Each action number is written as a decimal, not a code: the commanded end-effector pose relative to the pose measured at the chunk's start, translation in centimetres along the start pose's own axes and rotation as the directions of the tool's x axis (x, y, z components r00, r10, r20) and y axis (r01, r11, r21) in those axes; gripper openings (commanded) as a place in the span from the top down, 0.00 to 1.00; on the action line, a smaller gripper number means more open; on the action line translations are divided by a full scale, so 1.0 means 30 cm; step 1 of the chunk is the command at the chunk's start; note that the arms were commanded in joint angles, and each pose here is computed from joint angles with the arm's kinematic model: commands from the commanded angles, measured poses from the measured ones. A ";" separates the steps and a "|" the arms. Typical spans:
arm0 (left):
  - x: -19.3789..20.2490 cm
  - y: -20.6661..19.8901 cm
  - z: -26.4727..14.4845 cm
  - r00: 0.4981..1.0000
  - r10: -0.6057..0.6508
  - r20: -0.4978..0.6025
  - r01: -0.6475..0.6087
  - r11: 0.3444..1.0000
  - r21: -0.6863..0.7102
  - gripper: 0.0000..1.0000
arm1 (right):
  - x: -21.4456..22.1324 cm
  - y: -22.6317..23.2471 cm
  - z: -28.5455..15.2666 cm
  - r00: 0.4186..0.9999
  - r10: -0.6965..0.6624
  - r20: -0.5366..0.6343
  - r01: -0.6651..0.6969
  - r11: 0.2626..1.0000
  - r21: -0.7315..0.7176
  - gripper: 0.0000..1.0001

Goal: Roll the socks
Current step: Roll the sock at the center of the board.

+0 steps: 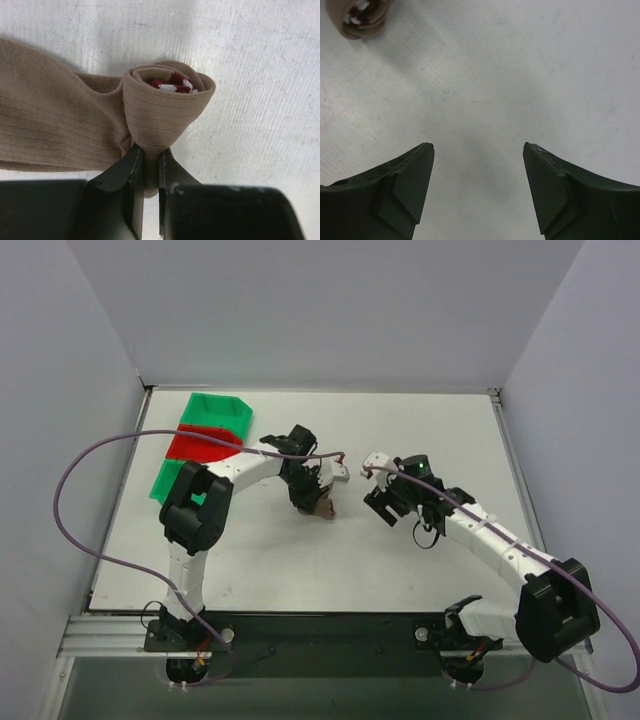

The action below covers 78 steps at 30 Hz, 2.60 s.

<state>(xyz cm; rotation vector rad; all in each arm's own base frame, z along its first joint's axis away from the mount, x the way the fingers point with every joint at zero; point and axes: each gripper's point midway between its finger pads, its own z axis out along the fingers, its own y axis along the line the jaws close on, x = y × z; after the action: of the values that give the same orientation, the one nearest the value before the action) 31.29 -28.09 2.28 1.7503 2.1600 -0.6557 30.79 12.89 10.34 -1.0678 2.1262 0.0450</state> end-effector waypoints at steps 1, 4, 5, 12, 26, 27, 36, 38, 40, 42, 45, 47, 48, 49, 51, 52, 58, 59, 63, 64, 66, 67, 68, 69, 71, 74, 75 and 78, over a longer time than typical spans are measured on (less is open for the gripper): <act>0.292 -0.109 0.114 0.939 -0.142 -0.314 0.186 0.976 0.112 1.00 | -0.069 0.034 -0.009 0.955 -0.270 0.123 0.261 0.962 0.083 0.28; 0.276 -0.089 0.117 0.937 -0.149 -0.316 0.193 0.975 0.111 1.00 | -0.072 0.106 -0.011 0.918 -0.360 0.164 0.353 0.933 0.074 0.28; 0.273 -0.078 0.127 0.935 -0.152 -0.319 0.197 0.974 0.114 1.00 | -0.087 0.135 -0.011 0.902 -0.392 0.184 0.385 0.920 0.072 0.29; 0.280 -0.038 0.145 0.919 -0.188 -0.346 0.249 0.958 0.140 1.00 | -0.107 0.311 0.036 0.749 -0.625 0.217 0.617 0.779 0.115 0.30; 0.303 -0.037 0.174 0.889 -0.202 -0.411 0.295 0.939 0.176 1.00 | -0.161 0.450 0.250 0.551 -0.819 0.161 0.776 0.573 0.264 0.34; 0.304 -0.038 0.175 0.889 -0.203 -0.411 0.296 0.939 0.178 1.00 | -0.162 0.455 0.258 0.551 -0.820 0.158 0.777 0.572 0.261 0.34; 0.309 -0.037 0.178 0.886 -0.205 -0.416 0.297 0.940 0.169 1.00 | -0.180 0.485 0.337 0.531 -0.833 0.155 0.796 0.553 0.247 0.38; 0.305 -0.037 0.176 0.888 -0.201 -0.414 0.291 0.942 0.167 1.00 | -0.184 0.488 0.355 0.528 -0.836 0.150 0.799 0.549 0.245 0.41; 0.307 -0.036 0.176 0.887 -0.202 -0.415 0.292 0.942 0.166 1.00 | -0.176 0.488 0.366 0.527 -0.838 0.140 0.804 0.545 0.237 0.45; 0.308 -0.039 0.177 0.886 -0.199 -0.419 0.290 0.943 0.165 1.00 | -0.170 0.490 0.376 0.529 -0.837 0.137 0.807 0.547 0.224 0.51; 0.307 -0.046 0.174 0.890 -0.191 -0.415 0.282 0.944 0.171 1.00 | -0.140 0.494 0.393 0.537 -0.835 0.116 0.815 0.550 0.183 0.57; 0.304 -0.047 0.172 0.895 -0.178 -0.408 0.268 0.947 0.175 1.00 | -0.131 0.494 0.407 0.542 -0.834 0.103 0.818 0.551 0.164 0.57; 0.300 -0.048 0.167 0.898 -0.176 -0.403 0.264 0.949 0.174 1.00 | -0.118 0.493 0.414 0.552 -0.829 0.088 0.817 0.559 0.140 0.57; 0.301 -0.050 0.168 0.901 -0.171 -0.399 0.257 0.950 0.174 1.00 | -0.130 0.484 0.419 0.563 -0.822 0.083 0.811 0.569 0.139 0.60; 0.297 -0.053 0.164 0.905 -0.163 -0.394 0.247 0.954 0.172 1.00 | -0.116 0.479 0.429 0.573 -0.817 0.066 0.809 0.576 0.114 0.64; 0.305 -0.057 0.165 0.903 -0.161 -0.398 0.246 0.954 0.172 1.00 | -0.114 0.473 0.433 0.579 -0.813 0.059 0.806 0.582 0.106 0.70; 0.304 -0.063 0.168 0.906 -0.132 -0.402 0.212 0.964 0.161 1.00 | -0.100 0.477 0.437 0.594 -0.803 0.044 0.802 0.596 0.047 1.00; 0.306 -0.066 0.169 0.904 -0.126 -0.408 0.206 0.966 0.158 0.96 | -0.098 0.479 0.438 0.595 -0.802 0.044 0.801 0.597 0.044 1.00; 0.306 -0.073 0.169 0.906 -0.111 -0.409 0.189 0.970 0.154 0.80 | -0.091 0.484 0.436 0.607 -0.793 0.048 0.793 0.609 0.026 1.00; 0.305 -0.072 0.168 0.906 -0.110 -0.408 0.187 0.971 0.152 0.80 | -0.089 0.482 0.436 0.607 -0.793 0.044 0.793 0.609 0.023 1.00; 0.307 -0.076 0.168 0.906 -0.108 -0.410 0.186 0.970 0.154 0.80 | -0.084 0.485 0.437 0.609 -0.792 0.046 0.792 0.610 0.017 1.00; 0.306 -0.074 0.168 0.906 -0.107 -0.410 0.184 0.971 0.153 0.80 | -0.085 0.484 0.437 0.613 -0.789 0.046 0.789 0.614 0.016 1.00; 0.304 -0.076 0.169 0.906 -0.106 -0.409 0.183 0.971 0.154 0.78 | -0.084 0.485 0.437 0.614 -0.788 0.046 0.789 0.615 0.013 1.00; 0.304 -0.076 0.169 0.907 -0.106 -0.408 0.183 0.971 0.154 0.75 | -0.085 0.485 0.437 0.615 -0.787 0.046 0.788 0.616 0.012 1.00; 0.297 -0.072 0.164 0.911 -0.107 -0.399 0.179 0.973 0.148 0.64 | -0.083 0.489 0.436 0.617 -0.786 0.050 0.786 0.618 0.007 1.00; 0.290 -0.071 0.155 0.916 -0.097 -0.390 0.163 0.977 0.141 0.51 | -0.082 0.486 0.436 0.619 -0.784 0.048 0.784 0.620 0.005 1.00; 0.284 -0.067 0.156 0.920 -0.096 -0.379 0.158 0.978 0.135 0.49 | -0.081 0.485 0.436 0.621 -0.782 0.048 0.783 0.622 0.004 1.00; 0.271 -0.064 0.145 0.926 -0.091 -0.367 0.147 0.981 0.129 0.46 | -0.085 0.483 0.435 0.625 -0.779 0.050 0.780 0.626 0.006 1.00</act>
<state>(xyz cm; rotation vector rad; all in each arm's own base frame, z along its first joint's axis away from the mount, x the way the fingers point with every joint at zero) 31.11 -27.94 2.23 1.7907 2.3078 -0.7318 30.95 29.86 1.95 -1.7774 1.3543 -0.4169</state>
